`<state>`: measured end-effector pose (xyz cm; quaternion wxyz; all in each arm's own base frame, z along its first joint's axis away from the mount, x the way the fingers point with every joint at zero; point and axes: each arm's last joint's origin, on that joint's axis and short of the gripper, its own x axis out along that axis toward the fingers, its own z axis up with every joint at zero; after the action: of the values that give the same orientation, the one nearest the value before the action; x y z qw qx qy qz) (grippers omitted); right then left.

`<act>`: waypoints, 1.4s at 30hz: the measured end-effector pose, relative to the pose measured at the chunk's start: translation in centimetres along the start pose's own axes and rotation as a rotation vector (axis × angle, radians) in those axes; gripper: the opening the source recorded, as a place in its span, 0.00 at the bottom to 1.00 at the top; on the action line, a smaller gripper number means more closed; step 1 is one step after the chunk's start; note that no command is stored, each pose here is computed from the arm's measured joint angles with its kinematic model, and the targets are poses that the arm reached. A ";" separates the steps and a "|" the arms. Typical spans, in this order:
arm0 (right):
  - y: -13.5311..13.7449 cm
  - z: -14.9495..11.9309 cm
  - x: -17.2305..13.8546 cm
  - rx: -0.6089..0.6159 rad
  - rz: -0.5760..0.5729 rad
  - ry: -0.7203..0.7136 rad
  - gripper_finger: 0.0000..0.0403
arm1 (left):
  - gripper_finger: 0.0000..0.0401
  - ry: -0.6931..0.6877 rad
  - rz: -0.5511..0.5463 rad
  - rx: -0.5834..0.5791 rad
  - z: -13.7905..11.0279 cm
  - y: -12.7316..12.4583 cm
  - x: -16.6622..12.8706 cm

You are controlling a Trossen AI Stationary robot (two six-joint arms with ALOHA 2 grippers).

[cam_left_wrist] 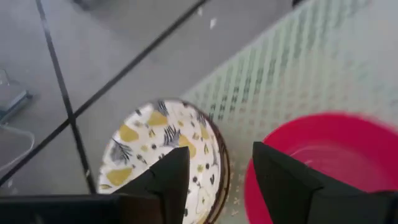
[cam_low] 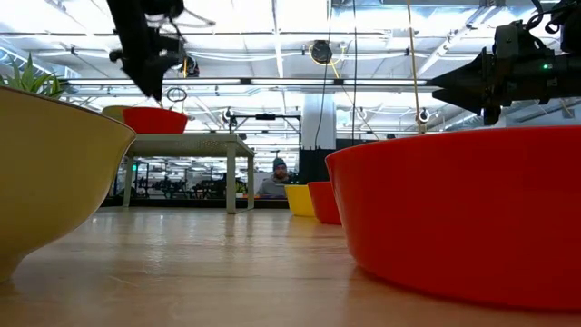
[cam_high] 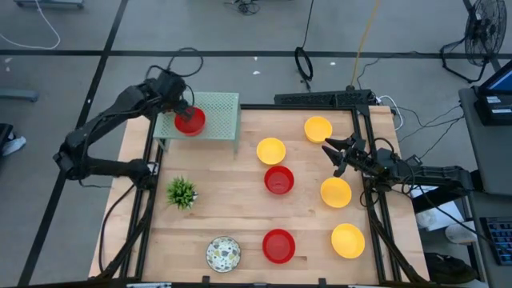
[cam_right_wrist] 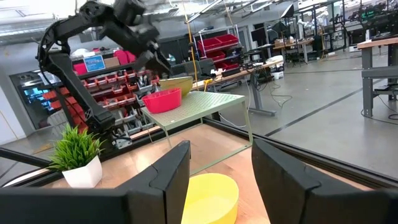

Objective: Pick & Place Mini bowls
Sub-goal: Stack the white patterned bowl on the white patterned bowls on the shelf

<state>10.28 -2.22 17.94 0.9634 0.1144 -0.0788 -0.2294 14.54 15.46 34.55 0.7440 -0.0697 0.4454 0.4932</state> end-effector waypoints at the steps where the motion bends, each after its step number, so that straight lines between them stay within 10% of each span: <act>1: 0.0 0.0 0.0 0.001 0.000 -0.001 0.40 | 0.45 -0.030 -0.007 -0.011 0.1 0.1 -0.8; 8: 0.0 0.0 0.0 0.000 0.000 0.000 0.40 | 0.45 -0.119 -0.472 -0.105 -0.5 -1.7 -4.6; 23: 0.0 0.0 0.0 0.000 0.000 -0.001 0.40 | 0.45 -0.245 -1.195 0.231 -7.9 -16.6 -5.8; 42: 0.0 0.0 0.0 0.001 0.000 -0.001 0.40 | 0.45 -0.379 -1.265 0.877 -20.4 -26.2 -9.5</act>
<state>10.28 -2.22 17.94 0.9633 0.1145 -0.0792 -0.2294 22.14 -15.16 20.58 0.9060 0.0751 0.3406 -0.2399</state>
